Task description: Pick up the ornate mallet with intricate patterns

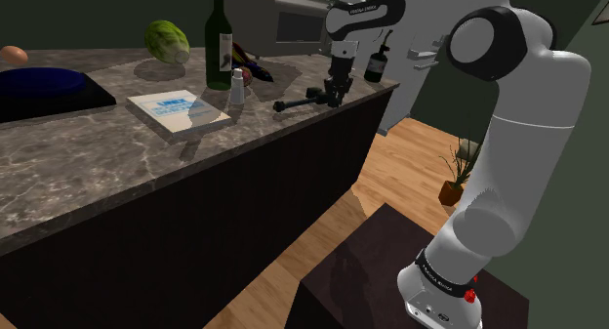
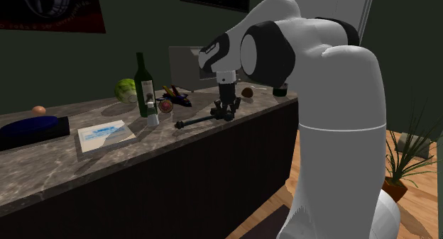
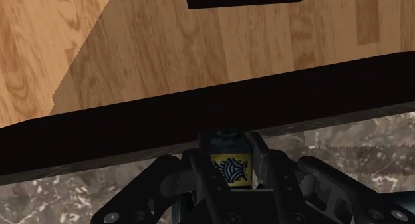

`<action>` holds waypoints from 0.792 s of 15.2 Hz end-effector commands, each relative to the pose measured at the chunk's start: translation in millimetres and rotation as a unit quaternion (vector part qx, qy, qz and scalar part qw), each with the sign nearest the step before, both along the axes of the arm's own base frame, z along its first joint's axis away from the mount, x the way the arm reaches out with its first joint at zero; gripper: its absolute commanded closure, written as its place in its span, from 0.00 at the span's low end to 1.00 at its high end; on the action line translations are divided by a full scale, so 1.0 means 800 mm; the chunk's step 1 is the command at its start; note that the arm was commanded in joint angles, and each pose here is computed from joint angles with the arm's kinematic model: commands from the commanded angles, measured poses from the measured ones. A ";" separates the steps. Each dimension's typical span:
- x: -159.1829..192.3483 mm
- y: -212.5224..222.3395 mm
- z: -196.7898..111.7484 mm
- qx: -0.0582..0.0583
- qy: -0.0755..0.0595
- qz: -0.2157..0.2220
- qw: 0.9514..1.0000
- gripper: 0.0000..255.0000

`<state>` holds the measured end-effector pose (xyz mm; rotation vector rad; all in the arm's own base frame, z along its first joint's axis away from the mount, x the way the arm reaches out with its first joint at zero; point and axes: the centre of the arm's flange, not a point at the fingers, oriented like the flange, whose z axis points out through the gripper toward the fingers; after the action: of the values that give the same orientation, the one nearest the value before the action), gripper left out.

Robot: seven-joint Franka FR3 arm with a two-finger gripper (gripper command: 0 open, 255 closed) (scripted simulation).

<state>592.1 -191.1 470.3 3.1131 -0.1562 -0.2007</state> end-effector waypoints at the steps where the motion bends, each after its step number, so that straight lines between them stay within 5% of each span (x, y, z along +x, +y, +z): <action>1: 0.000 0.000 0.000 0.000 0.000 0.000 1.000 1.00; 12: 0.001 -0.001 0.052 0.000 0.000 0.000 1.000 1.00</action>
<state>593.2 -191.6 505.8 3.1128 -0.1561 -0.2009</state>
